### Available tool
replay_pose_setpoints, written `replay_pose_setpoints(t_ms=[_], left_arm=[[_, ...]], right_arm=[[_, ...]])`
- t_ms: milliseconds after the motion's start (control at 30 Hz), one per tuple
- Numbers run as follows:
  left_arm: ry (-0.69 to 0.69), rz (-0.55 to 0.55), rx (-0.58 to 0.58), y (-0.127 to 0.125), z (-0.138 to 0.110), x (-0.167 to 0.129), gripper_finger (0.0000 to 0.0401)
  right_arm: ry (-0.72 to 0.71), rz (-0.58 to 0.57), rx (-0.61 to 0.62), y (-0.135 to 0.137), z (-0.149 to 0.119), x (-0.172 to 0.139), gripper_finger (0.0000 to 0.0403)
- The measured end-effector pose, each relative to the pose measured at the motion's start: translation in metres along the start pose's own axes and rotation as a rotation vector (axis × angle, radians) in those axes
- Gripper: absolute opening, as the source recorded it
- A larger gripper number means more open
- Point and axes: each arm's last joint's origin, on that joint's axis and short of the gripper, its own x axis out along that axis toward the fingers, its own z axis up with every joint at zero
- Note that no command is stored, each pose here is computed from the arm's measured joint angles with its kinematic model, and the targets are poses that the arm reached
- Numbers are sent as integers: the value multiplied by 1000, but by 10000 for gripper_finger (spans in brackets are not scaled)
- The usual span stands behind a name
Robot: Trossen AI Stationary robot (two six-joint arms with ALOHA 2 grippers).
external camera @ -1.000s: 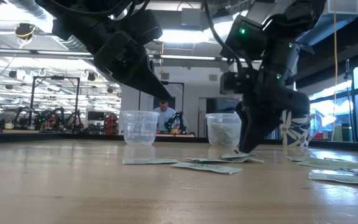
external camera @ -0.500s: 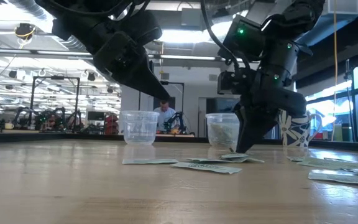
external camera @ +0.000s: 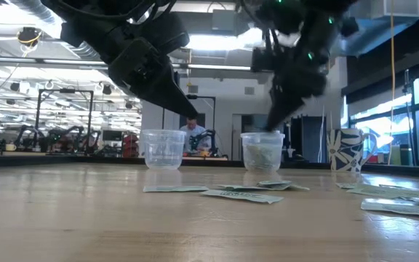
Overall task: Pick and place Stevia / Truvia into bins
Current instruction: Put the stevia packet into the right transparent container
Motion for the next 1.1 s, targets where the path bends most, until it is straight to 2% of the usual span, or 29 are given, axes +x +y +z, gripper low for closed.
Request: replay_pose_setpoints(t_ms=[200,300,433,567,733,1100], left_arm=[[1,0,0,0,0,0,88],[4,0,1,0,0,0,88],[7,0,1,0,-1,0,88],[10,0,3,0,-1,0,88],[12,0,3,0,-1,0,88],[13,0,3,0,-1,0,88]], right_arm=[[-90,-223,92,-40,22,-38,2],[-105,-279,142,-65,28,-46,2],[-58,-329,211,-94,23,-43,2],[-17,-318,262,-115,15,-38,2],[-20,-325,299,-128,5,-29,3],[-57,-308,335,-133,-16,-6,4]])
